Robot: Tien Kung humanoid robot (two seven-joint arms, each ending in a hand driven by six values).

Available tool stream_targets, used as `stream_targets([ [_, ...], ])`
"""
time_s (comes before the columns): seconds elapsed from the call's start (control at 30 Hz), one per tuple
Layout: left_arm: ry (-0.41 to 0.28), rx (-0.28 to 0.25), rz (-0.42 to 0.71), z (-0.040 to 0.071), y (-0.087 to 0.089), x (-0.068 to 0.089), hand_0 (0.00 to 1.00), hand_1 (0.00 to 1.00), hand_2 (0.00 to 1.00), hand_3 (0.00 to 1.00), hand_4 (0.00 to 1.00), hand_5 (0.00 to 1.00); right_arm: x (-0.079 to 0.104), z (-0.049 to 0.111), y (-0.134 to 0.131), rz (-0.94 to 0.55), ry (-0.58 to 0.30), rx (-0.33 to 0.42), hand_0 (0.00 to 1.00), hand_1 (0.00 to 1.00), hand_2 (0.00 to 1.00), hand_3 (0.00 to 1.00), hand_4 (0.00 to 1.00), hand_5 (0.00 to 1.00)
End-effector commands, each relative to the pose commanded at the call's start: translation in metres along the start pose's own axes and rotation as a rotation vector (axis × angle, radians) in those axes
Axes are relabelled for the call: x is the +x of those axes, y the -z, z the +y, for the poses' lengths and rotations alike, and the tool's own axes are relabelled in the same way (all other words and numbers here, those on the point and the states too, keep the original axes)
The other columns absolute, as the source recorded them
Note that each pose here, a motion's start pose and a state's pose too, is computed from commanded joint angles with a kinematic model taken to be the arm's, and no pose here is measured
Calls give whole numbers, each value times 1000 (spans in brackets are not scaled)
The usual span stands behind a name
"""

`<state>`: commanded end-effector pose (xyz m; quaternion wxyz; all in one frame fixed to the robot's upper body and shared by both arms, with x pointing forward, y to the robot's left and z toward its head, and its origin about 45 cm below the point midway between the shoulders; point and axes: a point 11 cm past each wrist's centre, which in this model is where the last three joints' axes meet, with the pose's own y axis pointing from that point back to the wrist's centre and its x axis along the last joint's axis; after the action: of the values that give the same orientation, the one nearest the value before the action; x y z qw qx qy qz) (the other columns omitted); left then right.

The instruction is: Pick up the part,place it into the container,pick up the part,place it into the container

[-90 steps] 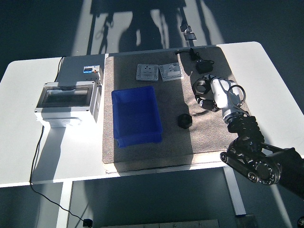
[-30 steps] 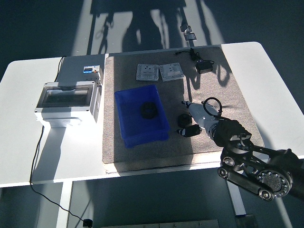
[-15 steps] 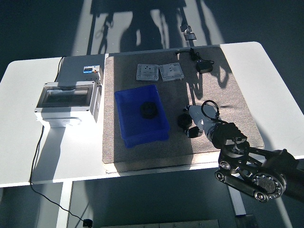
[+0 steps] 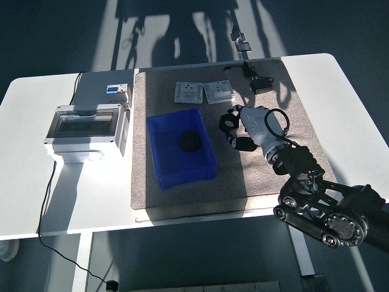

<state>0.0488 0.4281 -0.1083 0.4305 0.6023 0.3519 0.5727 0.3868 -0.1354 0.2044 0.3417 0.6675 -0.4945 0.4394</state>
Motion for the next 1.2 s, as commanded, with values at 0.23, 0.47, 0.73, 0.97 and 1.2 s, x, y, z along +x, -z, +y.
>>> stream_targets([
  [0.23, -4, -4, 1, 0, -1, 1, 700, 636, 674, 584, 571, 720, -7, 2, 54, -62, 14, 228, 766, 415, 381, 581, 355, 2],
  [0.47, -6, -10, 5, 0, -3, 1, 700, 636, 674, 587, 580, 737, -33, 6, 60, 84, 182, 242, 928, 705, 756, 752, 499, 186],
  [0.73, -9, -11, 7, 0, -4, 2, 700, 635, 673, 588, 581, 740, -40, 4, 52, 152, 228, 201, 998, 967, 953, 998, 638, 375],
  [0.97, -9, -7, 8, 0, -2, 2, 700, 635, 671, 589, 582, 741, -39, 4, 52, 139, 212, 204, 998, 997, 969, 998, 703, 440],
  [1.2, -10, -9, 13, 0, -3, 1, 700, 635, 671, 588, 582, 741, -37, 4, 53, 110, 208, 217, 998, 998, 973, 997, 794, 501],
])
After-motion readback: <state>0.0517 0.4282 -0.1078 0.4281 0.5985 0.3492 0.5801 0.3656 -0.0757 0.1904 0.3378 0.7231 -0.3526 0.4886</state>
